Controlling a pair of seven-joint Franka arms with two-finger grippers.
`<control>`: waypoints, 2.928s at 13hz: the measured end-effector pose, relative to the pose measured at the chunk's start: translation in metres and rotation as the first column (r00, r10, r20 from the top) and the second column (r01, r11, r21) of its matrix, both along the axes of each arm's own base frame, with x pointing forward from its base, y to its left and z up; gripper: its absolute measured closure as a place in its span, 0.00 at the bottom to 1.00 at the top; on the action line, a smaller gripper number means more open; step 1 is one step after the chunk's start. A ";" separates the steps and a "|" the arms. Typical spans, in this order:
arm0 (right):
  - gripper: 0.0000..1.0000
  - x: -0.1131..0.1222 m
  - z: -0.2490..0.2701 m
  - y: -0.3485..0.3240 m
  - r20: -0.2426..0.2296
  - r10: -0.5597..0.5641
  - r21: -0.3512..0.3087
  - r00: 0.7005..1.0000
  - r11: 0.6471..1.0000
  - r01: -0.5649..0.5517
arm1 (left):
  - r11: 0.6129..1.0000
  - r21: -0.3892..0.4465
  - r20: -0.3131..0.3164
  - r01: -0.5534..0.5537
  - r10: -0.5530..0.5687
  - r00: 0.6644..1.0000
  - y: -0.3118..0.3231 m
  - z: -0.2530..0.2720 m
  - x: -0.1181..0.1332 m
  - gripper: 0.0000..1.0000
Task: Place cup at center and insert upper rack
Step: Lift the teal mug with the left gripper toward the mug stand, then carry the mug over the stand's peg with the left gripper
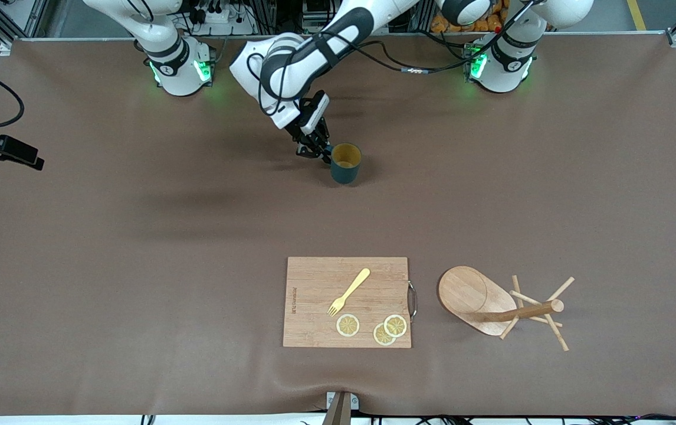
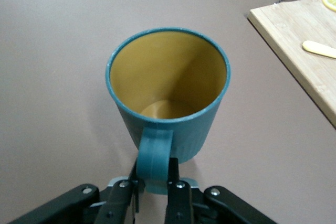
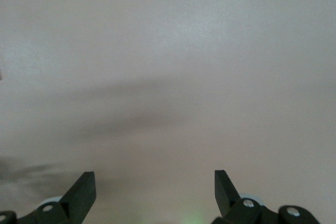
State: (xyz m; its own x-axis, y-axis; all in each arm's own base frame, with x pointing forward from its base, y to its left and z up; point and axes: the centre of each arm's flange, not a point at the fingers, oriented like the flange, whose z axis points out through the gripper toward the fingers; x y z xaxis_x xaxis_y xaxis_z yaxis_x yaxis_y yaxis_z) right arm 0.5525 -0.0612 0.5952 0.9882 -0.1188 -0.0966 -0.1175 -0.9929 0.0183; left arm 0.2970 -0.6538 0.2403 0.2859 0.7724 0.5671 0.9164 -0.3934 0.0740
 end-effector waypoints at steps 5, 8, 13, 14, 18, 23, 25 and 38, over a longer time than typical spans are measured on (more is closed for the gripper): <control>0.00 0.000 0.000 -0.004 0.000 -0.006 0.000 1.000 1.000 0.006 | 0.983 -0.168 -0.077 -0.067 0.055 0.996 0.023 0.075 0.071 0.79; 0.00 0.000 0.001 -0.007 0.009 -0.012 -0.001 1.000 1.000 0.012 | 0.949 -0.295 -0.115 -0.115 0.085 0.990 0.048 0.123 0.120 0.79; 0.00 0.001 0.002 -0.007 0.016 -0.013 -0.002 1.000 1.000 0.013 | 0.868 -0.477 -0.226 -0.137 0.029 0.974 0.126 0.201 0.210 0.79; 0.00 0.001 0.002 -0.007 0.016 -0.013 -0.002 1.000 1.000 0.013 | 0.849 -0.513 -0.246 -0.129 -0.001 0.969 0.142 0.209 0.227 0.79; 0.00 0.001 0.002 -0.008 0.019 -0.013 -0.002 1.000 1.000 0.013 | 0.756 -0.644 -0.316 -0.122 -0.116 0.942 0.214 0.229 0.286 0.79; 0.00 0.001 0.001 -0.008 0.019 -0.013 -0.002 1.000 1.000 0.013 | 0.599 -0.787 -0.330 -0.148 -0.205 0.922 0.306 0.240 0.345 0.79; 0.00 0.001 0.001 -0.008 0.019 -0.013 -0.002 1.000 1.000 0.013 | 0.498 -0.853 -0.309 -0.157 -0.238 0.921 0.351 0.244 0.368 0.79; 0.00 0.001 0.001 -0.008 0.017 -0.013 -0.002 1.000 1.000 0.013 | -0.042 -0.957 -0.272 -0.287 -0.219 0.937 0.565 0.202 0.432 0.79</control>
